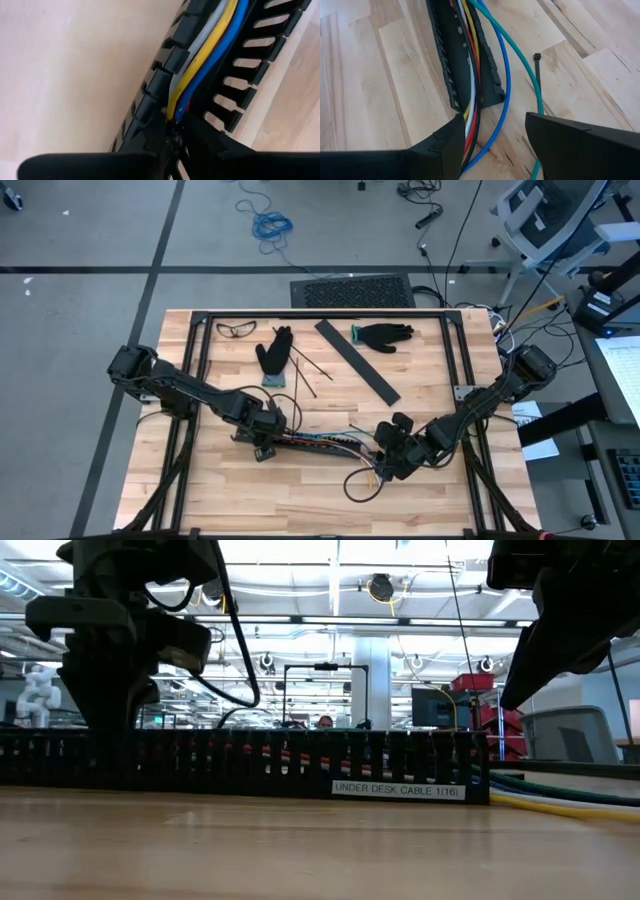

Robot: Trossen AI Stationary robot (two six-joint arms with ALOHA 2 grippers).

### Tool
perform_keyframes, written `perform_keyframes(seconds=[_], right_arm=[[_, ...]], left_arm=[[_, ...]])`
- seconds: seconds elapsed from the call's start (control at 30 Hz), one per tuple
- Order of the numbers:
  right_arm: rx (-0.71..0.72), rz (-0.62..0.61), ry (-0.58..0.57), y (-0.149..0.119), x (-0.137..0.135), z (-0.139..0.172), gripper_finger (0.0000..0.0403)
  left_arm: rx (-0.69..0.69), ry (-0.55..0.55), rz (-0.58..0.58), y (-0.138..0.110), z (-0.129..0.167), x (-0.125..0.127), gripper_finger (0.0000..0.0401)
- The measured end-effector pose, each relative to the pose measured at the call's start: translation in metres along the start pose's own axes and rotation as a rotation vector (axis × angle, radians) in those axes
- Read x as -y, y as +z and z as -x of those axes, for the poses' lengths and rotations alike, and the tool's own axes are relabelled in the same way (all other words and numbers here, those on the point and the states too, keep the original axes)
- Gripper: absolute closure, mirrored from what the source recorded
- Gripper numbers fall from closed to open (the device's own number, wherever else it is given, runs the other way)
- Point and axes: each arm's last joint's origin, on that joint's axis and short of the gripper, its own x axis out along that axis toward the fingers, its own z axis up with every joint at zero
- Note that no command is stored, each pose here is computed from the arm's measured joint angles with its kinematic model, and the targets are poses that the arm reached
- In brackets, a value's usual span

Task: Ziptie cables
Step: Put the ziptied cables in the black cable duct

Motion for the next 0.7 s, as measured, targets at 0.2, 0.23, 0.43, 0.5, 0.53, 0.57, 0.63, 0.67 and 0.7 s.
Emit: perform_keyframes(seconds=[0.2, 0.23, 0.43, 0.5, 0.53, 0.57, 0.63, 0.67, 0.7], right_arm=[[0.001, -0.002, -0.003, 0.0, 0.0, 0.0, 0.0204], [0.006, 0.0, -0.007, 0.0, 0.0, 0.0, 0.0204], [0.012, 0.018, -0.042, 0.0, 0.003, 0.0, 0.0204], [0.035, 0.019, -0.049, 0.001, 0.003, 0.0, 0.0204], [0.06, 0.017, -0.054, 0.002, 0.003, -0.001, 0.0204], [0.088, 0.009, -0.063, 0.004, 0.003, -0.001, 0.0204], [0.121, -0.008, -0.085, 0.009, 0.005, -0.003, 0.0204], [0.125, -0.018, -0.103, 0.011, 0.008, -0.004, 0.0204], [0.121, -0.034, -0.121, 0.012, 0.011, -0.006, 0.0204]], left_arm=[[0.011, 0.01, 0.018, -0.005, -0.007, -0.003, 0.0332], [0.01, 0.012, 0.018, -0.006, -0.007, -0.003, 0.0332], [0.014, 0.021, -0.007, -0.006, -0.007, -0.004, 0.0335], [0.026, 0.044, 0.013, -0.005, -0.007, -0.005, 0.0352], [0.032, 0.051, 0.02, -0.005, -0.007, -0.005, 0.0366], [0.035, 0.053, 0.022, -0.005, -0.007, -0.005, 0.0381], [0.039, 0.057, 0.028, -0.005, -0.007, -0.005, 0.0392], [0.04, 0.059, 0.029, -0.005, -0.007, -0.005, 0.0394], [0.042, 0.062, 0.029, -0.005, -0.007, -0.005, 0.0396]])
